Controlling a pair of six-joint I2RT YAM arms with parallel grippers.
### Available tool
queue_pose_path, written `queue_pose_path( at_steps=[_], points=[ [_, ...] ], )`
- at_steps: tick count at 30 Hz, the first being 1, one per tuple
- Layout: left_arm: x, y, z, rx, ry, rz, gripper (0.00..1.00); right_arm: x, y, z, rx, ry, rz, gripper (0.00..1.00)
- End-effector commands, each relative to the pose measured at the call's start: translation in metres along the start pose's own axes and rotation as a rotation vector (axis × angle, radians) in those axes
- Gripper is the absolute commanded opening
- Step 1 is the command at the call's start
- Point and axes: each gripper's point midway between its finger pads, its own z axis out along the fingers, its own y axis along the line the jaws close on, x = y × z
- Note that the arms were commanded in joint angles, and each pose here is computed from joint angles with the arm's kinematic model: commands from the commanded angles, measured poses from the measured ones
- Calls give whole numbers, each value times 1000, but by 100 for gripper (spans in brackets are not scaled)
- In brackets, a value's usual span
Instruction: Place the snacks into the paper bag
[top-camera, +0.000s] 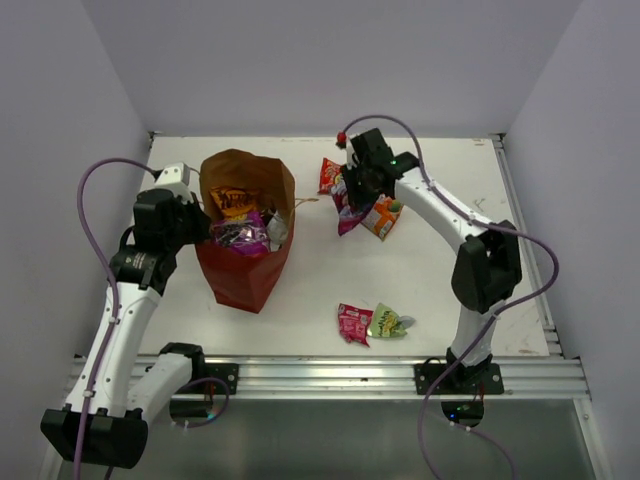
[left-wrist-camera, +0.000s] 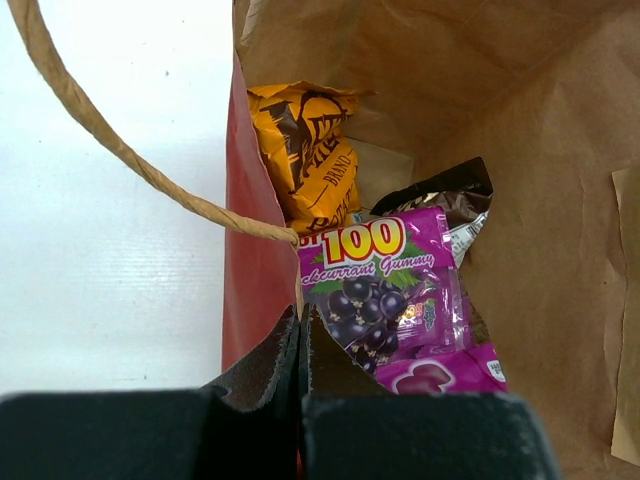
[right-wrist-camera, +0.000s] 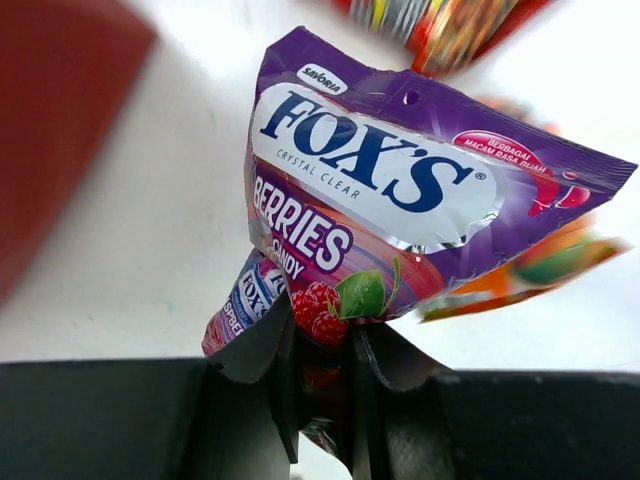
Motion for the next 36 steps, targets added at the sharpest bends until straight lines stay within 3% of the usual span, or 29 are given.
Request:
queue_pose_path(
  at_steps=[1, 5, 8, 18, 28, 29, 30, 31, 32, 36],
  points=[
    [-3, -9, 4, 44, -4, 20, 0, -101, -17, -127, 116, -325, -44, 0],
    [-2, -11, 6, 56, -4, 16, 0, -170, 5, -218, 43, -554, -59, 0],
    [-2, -11, 7, 56, -2, 14, 0, -194, 42, -246, -68, -638, -87, 0],
    [-3, -10, 4, 50, -4, 15, 0, -182, 195, -234, -570, -604, -158, 0],
    [-1, -10, 1, 50, -10, 13, 0, -161, 246, -186, -731, -462, -136, 0],
    [0, -9, 1, 47, -10, 12, 0, -154, 249, -177, -736, -429, -134, 8],
    [0, -9, 0, 47, -11, 13, 0, -151, 249, -170, -737, -409, -133, 65],
    [0, -9, 0, 46, -11, 13, 0, -145, 250, -163, -739, -386, -132, 89],
    [1, -8, 0, 44, -12, 11, 0, -145, 249, -161, -732, -384, -131, 99],
    [3, -8, 1, 45, -10, 12, 0, -160, 239, -184, -679, -476, -160, 99]
  ],
)
